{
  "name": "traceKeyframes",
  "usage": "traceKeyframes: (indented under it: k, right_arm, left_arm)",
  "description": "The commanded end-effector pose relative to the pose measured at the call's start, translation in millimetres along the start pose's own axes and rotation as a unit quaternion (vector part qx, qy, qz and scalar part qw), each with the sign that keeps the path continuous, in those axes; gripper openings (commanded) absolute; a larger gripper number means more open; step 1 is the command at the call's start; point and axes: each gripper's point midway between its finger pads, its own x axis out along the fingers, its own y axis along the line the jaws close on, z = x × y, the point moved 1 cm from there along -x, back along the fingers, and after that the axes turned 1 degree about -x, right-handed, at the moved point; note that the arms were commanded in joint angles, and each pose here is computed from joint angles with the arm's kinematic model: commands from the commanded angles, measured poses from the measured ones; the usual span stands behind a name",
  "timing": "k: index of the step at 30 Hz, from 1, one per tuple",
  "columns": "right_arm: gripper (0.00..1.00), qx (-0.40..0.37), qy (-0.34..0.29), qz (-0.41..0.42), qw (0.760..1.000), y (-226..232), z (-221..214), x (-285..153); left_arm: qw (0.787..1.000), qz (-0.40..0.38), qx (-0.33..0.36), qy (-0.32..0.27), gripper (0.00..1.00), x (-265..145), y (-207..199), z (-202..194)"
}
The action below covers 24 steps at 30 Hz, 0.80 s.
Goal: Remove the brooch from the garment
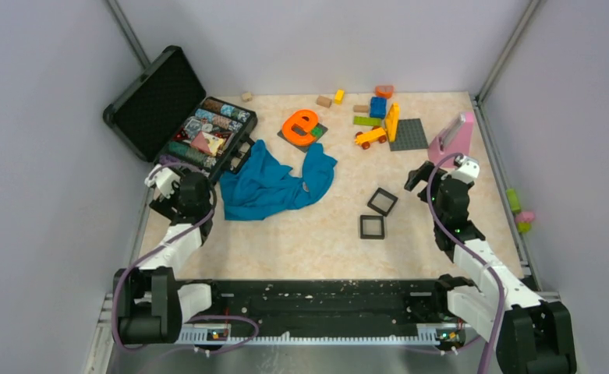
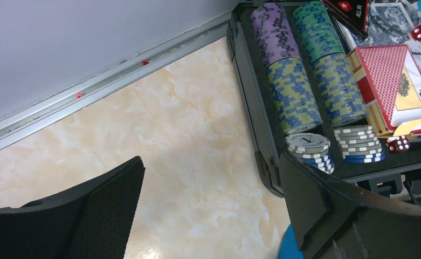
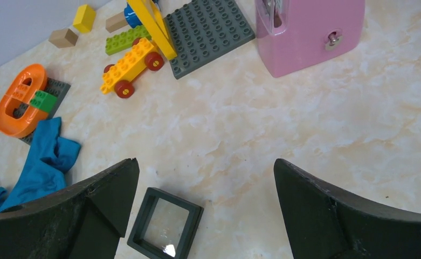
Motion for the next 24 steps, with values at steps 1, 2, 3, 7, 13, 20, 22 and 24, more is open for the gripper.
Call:
traceKeyframes:
  k: [1,2,3,7,13,20,22,24]
  right_arm:
    - [0.99,0.041,-0.045,0.014,0.998,9.8,24.5,0.3]
    - [0.99,0.047,-0.05,0.023,0.997,11.9,24.4,-0.3]
    - [0.99,0.043,-0.054,0.038,0.997,16.1,24.4,-0.7]
    - [0.99,0.028,-0.029,0.073,0.997,35.7,17.8,5.7]
    - [0.93,-0.021,0.036,0.14,0.989,101.1,-6.7,15.2]
    - [0.83,-0.079,0.094,0.222,0.967,190.2,-53.4,17.9]
    - [0.81,-0.099,0.108,0.242,0.959,214.3,-66.3,19.5]
    - [0.81,-0.123,0.124,0.256,0.951,236.4,-84.7,23.9]
  left_arm:
    - [1.0,0.011,-0.018,-0.021,0.99,-3.5,5.7,11.2]
    - [0.999,0.012,-0.018,-0.024,0.99,-4.5,6.7,12.7]
    - [0.999,0.011,-0.017,-0.026,0.99,-5.3,7.0,14.2]
    - [1.0,-0.011,-0.015,-0.014,0.99,-17.0,2.2,25.4]
    - [0.97,-0.24,-0.026,0.028,0.99,-56.0,-58.8,22.5]
    - [0.894,-0.445,-0.027,0.049,0.99,-101.6,-109.2,8.3]
    - [0.884,-0.462,-0.029,0.061,0.99,-104.3,-115.5,3.8]
    - [0.879,-0.469,-0.042,0.076,0.99,-106.3,-119.5,0.8]
